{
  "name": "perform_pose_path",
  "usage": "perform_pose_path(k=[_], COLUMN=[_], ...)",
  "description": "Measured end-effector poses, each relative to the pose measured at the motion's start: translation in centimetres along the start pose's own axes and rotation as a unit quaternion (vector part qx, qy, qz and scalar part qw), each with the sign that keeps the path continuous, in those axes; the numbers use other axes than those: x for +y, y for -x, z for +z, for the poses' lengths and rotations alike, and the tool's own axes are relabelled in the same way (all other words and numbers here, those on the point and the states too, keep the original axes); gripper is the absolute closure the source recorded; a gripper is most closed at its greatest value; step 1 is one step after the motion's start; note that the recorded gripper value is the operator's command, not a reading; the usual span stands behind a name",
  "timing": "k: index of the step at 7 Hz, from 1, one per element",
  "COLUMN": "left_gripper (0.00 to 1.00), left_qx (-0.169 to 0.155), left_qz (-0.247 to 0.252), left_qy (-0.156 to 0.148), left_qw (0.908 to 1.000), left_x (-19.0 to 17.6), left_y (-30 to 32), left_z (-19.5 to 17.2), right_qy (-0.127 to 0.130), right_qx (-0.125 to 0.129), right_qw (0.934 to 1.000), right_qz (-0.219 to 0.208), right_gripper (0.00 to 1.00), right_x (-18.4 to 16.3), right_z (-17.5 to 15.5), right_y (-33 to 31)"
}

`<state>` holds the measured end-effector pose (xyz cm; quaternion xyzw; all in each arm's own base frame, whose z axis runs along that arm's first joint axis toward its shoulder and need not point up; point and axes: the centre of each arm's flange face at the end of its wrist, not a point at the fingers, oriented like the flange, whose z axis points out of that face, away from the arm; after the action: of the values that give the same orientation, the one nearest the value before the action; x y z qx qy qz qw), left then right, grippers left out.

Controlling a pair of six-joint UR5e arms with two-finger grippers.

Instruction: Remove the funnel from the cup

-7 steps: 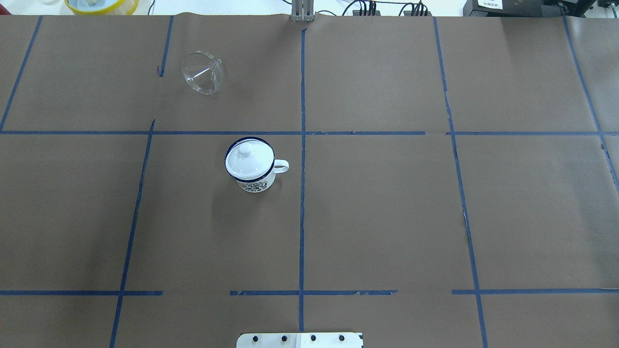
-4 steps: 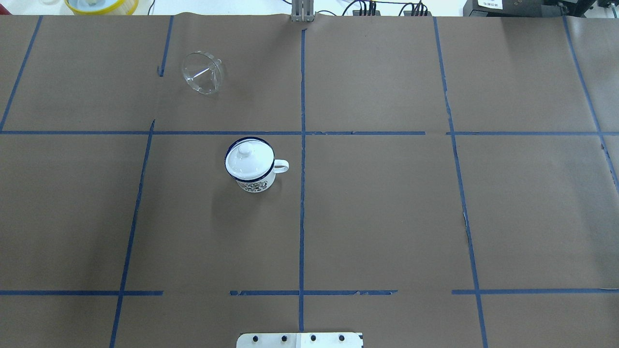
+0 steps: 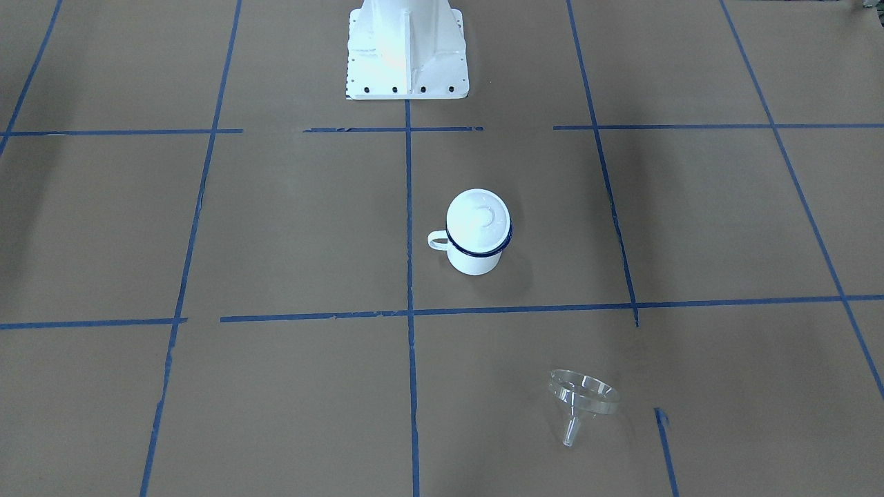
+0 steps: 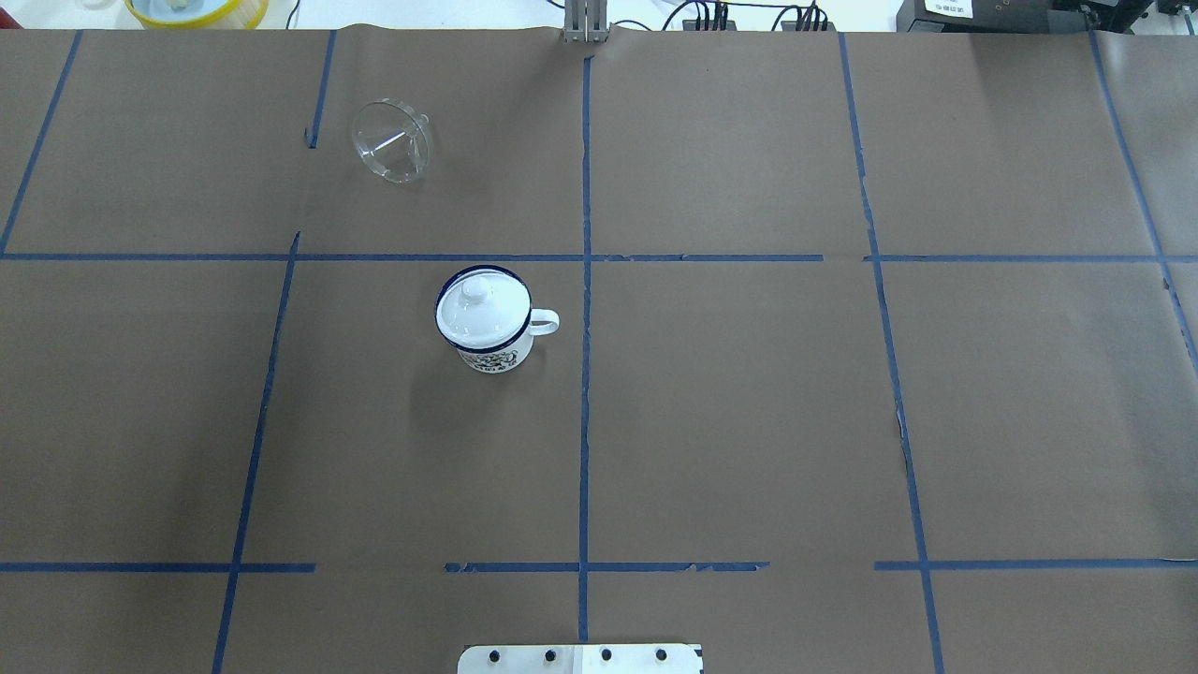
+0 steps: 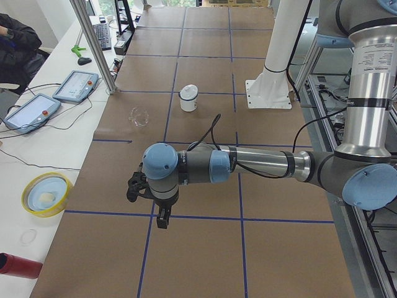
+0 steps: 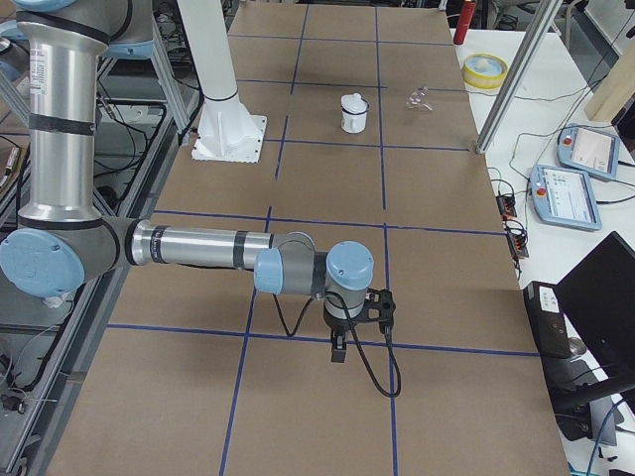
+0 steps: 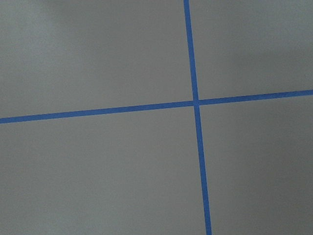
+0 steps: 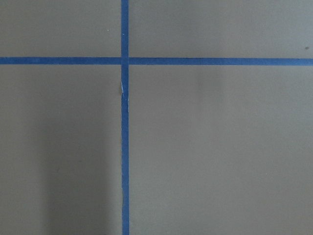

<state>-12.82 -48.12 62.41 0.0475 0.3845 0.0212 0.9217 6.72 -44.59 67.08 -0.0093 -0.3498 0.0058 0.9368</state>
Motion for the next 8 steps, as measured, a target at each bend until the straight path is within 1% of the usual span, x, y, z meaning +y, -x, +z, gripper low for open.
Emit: perform_pose_path(k=[1, 4, 8], left_gripper=[0.0, 0.0, 0.0], left_qx=[0.0, 0.005, 0.01], left_qz=[-0.008, -0.01, 0.004], left_qy=[0.004, 0.013, -0.002], left_qw=[1.0, 0.9999, 0.9999], left_x=[-0.2, -0.6, -1.1], left_y=[-0.4, -1.6, -2.9], left_z=[0.4, 1.5, 0.5], right_qy=[0.0, 0.0, 0.0], right_qx=[0.0, 0.0, 0.0], right_qw=[1.0, 1.0, 1.0], right_qz=[0.0, 0.0, 0.0], right_gripper=[0.0, 0.0, 0.0], right_x=[0.0, 0.0, 0.0], right_z=[0.0, 0.0, 0.0], right_y=[0.0, 0.0, 0.0])
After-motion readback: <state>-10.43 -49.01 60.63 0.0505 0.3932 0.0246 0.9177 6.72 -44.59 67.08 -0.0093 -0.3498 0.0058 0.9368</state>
